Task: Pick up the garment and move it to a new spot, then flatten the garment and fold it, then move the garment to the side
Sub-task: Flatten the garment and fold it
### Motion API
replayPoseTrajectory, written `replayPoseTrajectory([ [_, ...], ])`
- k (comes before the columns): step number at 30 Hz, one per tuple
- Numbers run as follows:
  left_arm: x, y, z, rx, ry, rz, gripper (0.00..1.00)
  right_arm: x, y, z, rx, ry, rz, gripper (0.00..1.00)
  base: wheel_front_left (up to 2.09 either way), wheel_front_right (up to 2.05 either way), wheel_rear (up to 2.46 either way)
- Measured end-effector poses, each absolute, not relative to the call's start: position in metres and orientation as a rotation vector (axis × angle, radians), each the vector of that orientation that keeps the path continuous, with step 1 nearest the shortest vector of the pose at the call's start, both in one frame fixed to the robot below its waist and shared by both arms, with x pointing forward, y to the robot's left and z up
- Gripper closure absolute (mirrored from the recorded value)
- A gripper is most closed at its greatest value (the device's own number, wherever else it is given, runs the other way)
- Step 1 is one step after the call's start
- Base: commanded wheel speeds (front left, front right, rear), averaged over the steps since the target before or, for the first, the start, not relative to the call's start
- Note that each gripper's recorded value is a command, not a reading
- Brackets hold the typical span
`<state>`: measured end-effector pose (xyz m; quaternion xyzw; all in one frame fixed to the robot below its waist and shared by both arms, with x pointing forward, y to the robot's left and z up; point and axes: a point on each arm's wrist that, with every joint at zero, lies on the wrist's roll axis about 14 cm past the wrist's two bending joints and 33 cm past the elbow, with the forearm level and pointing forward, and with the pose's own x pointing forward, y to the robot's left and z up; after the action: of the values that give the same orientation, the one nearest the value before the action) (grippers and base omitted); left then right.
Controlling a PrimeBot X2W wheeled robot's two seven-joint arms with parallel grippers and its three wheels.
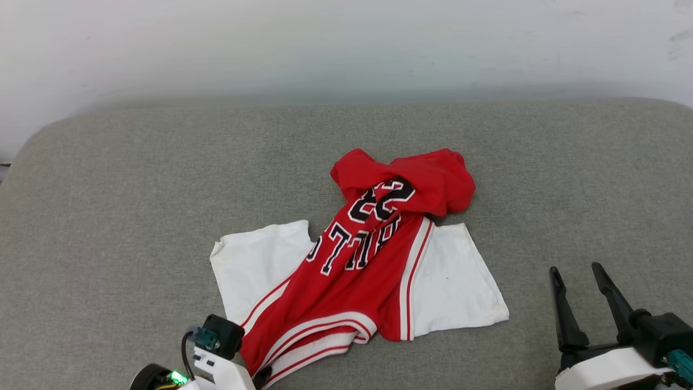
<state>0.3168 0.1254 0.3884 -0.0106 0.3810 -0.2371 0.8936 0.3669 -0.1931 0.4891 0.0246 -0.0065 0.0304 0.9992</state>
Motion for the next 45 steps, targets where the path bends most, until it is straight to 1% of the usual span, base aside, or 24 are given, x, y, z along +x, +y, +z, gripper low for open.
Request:
replayPoseTrajectory([
  [4, 0.305, 0.123, 0.371, -0.042, 0.844, -0.486, 1.00, 0.365, -0.195, 0.488, 0.046, -0.004, 0.056, 0.00, 0.00, 0.00, 0.00],
  [7, 0.305, 0.122, 0.368, -0.057, 0.833, -0.484, 1.00, 0.364, -0.196, 0.488, 0.045, 0.001, 0.054, 0.00, 0.00, 0.00, 0.00],
  [8, 0.306, 0.122, 0.369, -0.058, 0.816, -0.477, 0.72, 0.363, -0.197, 0.488, 0.043, 0.001, 0.053, 0.00, 0.00, 0.00, 0.00],
  [9, 0.309, 0.123, 0.371, -0.054, 0.795, -0.465, 0.00, 0.362, -0.197, 0.488, 0.042, 0.004, 0.054, 0.00, 0.00, 0.00, 0.00],
  [17, 0.336, 0.131, 0.417, -0.028, 0.526, -0.380, 0.00, 0.362, -0.197, 0.511, 0.008, -0.042, 0.082, 0.00, 0.00, 0.00, 0.00],
  [22, 0.345, 0.139, 0.455, -0.005, 0.364, -0.326, 0.00, 0.369, -0.197, 0.534, -0.040, -0.086, 0.115, 0.00, 0.00, 0.00, 0.00],
  [29, 0.349, 0.159, 0.493, 0.016, 0.214, -0.223, 0.00, 0.387, -0.195, 0.573, -0.128, -0.146, 0.169, 0.00, 0.00, 0.00, 0.00],
  [32, 0.353, 0.171, 0.506, 0.034, 0.153, -0.161, 0.00, 0.394, -0.190, 0.584, -0.163, -0.145, 0.206, 0.00, 0.00, 0.00, 0.00],
  [37, 0.362, 0.188, 0.533, 0.065, 0.028, -0.048, 0.00, 0.406, -0.176, 0.577, -0.237, -0.022, 0.299, 0.00, 0.00, 0.00, 0.00],
  [40, 0.364, 0.193, 0.547, 0.070, -0.048, 0.010, 0.00, 0.410, -0.167, 0.560, -0.263, 0.104, 0.362, 0.00, 0.00, 0.00, 0.00],
  [45, 0.361, 0.205, 0.552, 0.069, -0.107, 0.099, 0.00, 0.410, -0.159, 0.518, -0.328, 0.348, 0.446, 0.00, 0.00, 0.00, 0.00],
])
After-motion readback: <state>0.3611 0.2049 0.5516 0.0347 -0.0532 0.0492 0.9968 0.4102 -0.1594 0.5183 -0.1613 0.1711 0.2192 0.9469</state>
